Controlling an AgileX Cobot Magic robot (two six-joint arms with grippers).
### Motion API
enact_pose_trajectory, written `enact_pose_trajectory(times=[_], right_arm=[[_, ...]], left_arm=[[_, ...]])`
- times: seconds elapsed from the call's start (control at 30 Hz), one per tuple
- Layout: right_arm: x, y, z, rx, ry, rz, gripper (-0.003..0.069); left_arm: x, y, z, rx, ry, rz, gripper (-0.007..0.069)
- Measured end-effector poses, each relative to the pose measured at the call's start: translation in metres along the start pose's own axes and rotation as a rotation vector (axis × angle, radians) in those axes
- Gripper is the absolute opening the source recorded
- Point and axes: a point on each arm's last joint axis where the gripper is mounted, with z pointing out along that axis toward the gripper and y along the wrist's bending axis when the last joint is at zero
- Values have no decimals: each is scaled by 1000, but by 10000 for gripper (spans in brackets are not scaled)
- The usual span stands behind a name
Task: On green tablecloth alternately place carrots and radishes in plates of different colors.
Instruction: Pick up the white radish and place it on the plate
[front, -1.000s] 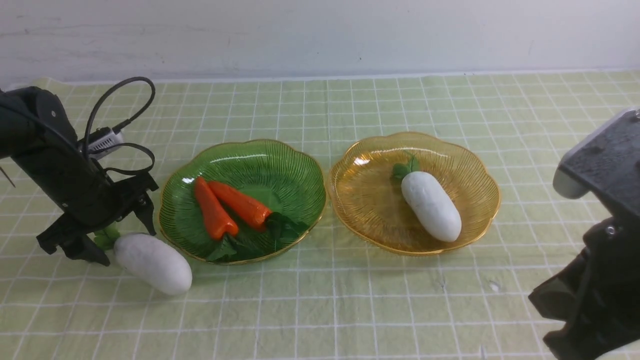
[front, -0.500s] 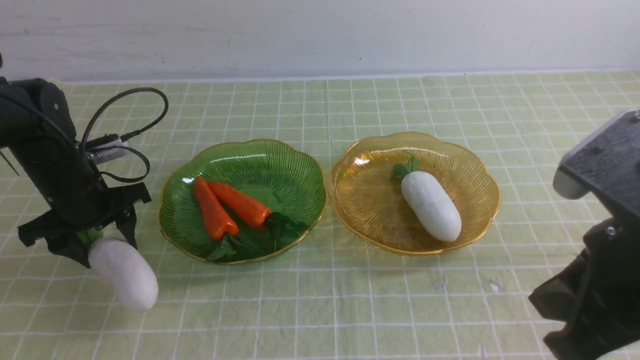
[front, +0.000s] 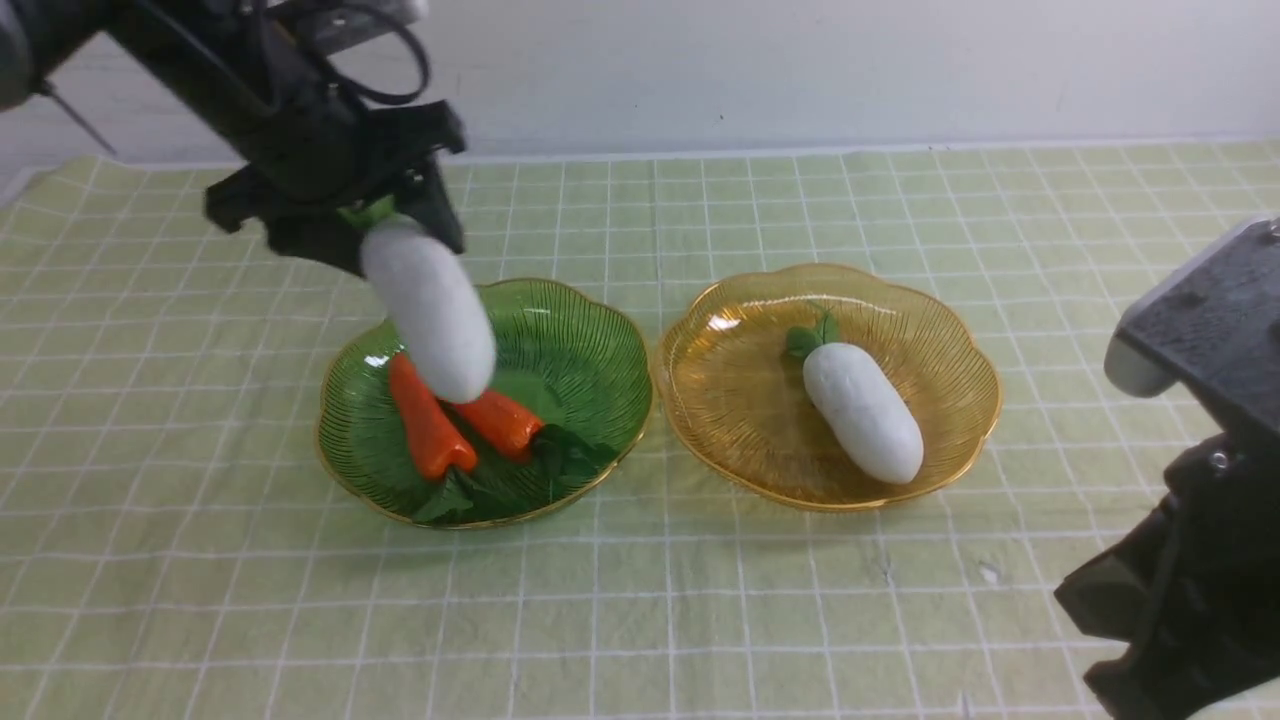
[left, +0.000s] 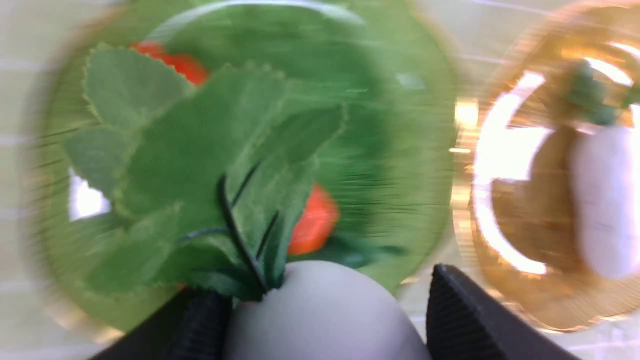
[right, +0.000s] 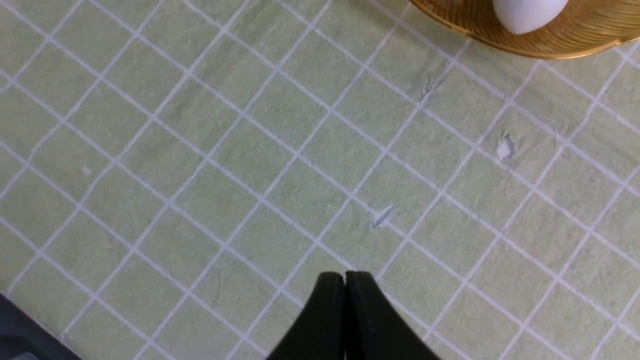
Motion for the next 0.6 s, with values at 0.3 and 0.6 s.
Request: enact_pose_trajectory(times=[0.3, 0.6], right_arm=[[0, 0, 0, 0, 3, 0, -15], [0, 0, 0, 0, 2, -6, -15]], left_arm=[[11, -96, 100, 107, -25, 145, 444], [22, -114, 163, 157, -33, 141, 512]])
